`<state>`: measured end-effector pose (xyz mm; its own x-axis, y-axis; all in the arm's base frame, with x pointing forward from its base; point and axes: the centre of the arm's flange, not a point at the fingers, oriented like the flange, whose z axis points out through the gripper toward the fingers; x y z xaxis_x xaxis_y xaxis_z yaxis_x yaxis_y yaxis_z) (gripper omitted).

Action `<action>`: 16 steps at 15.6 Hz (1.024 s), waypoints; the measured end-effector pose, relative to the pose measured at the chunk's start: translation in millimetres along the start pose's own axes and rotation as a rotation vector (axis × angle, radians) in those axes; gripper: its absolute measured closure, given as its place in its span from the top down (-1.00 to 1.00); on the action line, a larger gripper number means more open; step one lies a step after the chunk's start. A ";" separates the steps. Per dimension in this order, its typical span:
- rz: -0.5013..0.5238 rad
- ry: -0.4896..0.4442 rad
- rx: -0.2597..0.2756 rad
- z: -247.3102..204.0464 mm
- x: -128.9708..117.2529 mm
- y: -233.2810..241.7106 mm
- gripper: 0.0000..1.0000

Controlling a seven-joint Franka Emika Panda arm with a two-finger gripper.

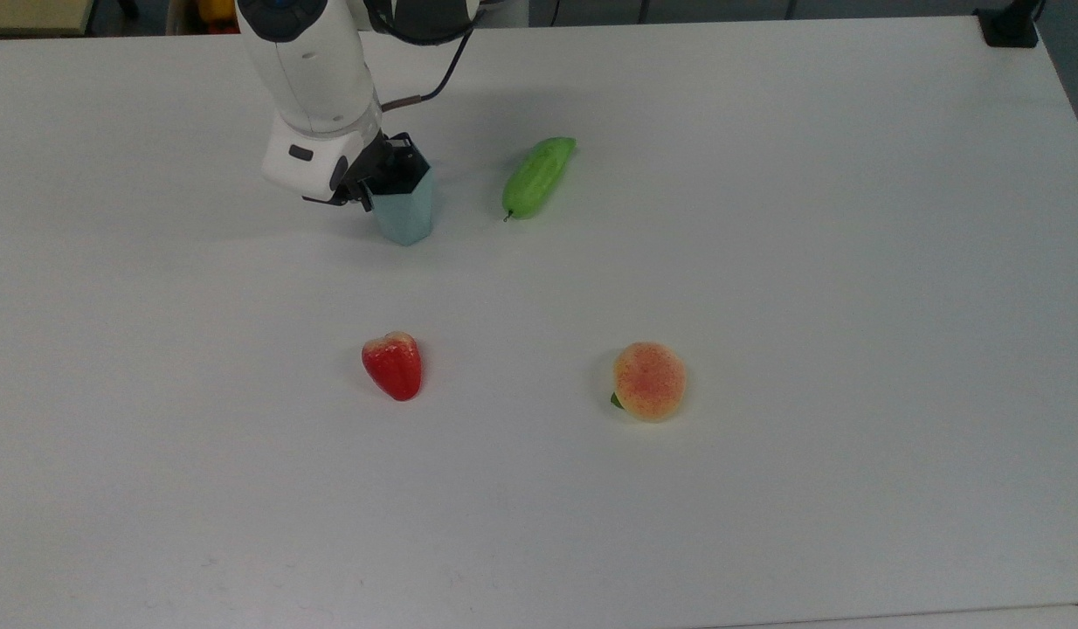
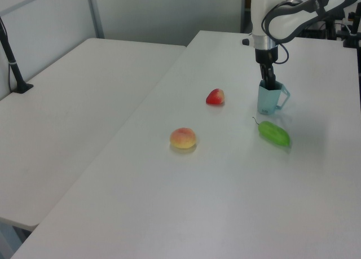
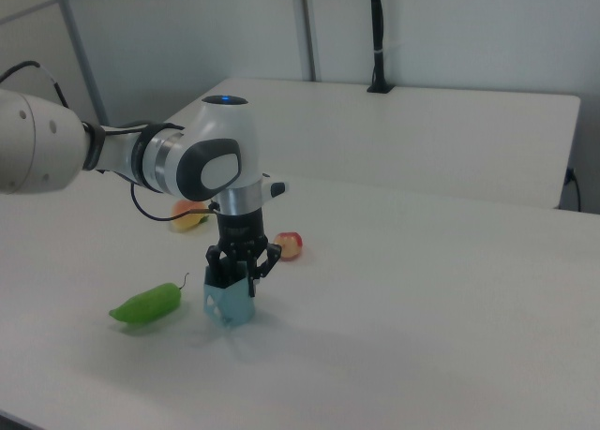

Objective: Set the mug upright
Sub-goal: 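Rotate the held mug upward so its base rests on the table, then open the gripper and lift it away from the upright mug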

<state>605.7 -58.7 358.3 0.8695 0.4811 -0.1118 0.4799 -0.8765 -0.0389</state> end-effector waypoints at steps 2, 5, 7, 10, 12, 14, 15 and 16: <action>-0.004 0.002 0.000 -0.5 0.7 0.1 -0.69; -0.005 0.009 -0.005 -3.7 2.0 0.5 -0.10; 0.003 0.043 -0.025 -22.1 8.3 1.9 0.26; 0.101 0.139 -0.067 -84.1 24.1 -6.5 0.89; 0.200 0.184 -0.076 -137.6 24.6 -21.4 1.00; 0.292 0.208 -0.066 -185.9 18.0 -41.4 1.00; 0.333 0.205 -0.046 -206.3 12.5 -51.7 1.00; 0.373 0.200 -0.016 -225.2 6.7 -61.1 1.00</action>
<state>608.5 2.5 583.6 0.9887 0.1271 0.0798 0.1288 -0.9915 -0.0163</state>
